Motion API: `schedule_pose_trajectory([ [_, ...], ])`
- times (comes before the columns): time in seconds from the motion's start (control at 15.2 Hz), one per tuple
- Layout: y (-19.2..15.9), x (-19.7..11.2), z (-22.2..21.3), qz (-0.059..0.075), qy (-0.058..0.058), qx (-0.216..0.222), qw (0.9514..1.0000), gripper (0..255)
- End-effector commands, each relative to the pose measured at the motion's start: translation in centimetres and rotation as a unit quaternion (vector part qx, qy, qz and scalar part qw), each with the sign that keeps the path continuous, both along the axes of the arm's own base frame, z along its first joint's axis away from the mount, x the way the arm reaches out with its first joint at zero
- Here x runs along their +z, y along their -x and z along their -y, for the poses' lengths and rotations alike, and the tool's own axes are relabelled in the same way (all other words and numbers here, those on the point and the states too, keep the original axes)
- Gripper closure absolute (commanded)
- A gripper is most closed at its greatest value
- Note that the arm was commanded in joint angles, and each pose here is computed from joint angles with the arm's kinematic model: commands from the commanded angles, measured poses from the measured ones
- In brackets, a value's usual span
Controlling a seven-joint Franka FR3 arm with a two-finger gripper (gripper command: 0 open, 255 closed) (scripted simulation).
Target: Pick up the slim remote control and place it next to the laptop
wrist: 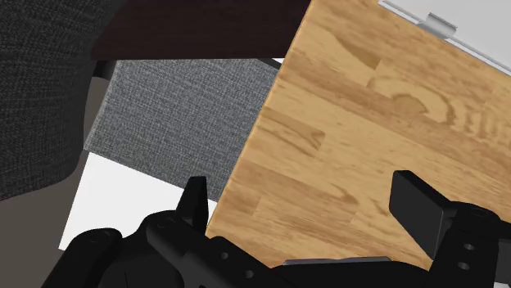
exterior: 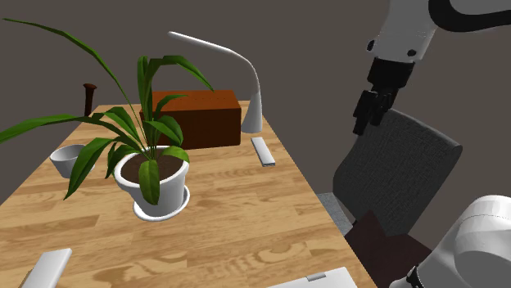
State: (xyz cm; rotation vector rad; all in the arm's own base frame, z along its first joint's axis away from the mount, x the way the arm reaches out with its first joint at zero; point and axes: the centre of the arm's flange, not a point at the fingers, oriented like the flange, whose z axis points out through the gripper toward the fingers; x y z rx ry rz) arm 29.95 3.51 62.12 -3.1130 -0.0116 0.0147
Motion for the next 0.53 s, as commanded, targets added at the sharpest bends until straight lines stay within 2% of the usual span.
schedule_pose_trajectory([
  [0.0,0.0,0.0,0.0,0.0,0.0,0.0,1.0,0],
  [0.46,-7.7,-5.0,-0.5,0.001,0.005,-0.026,0.9997,0],
])
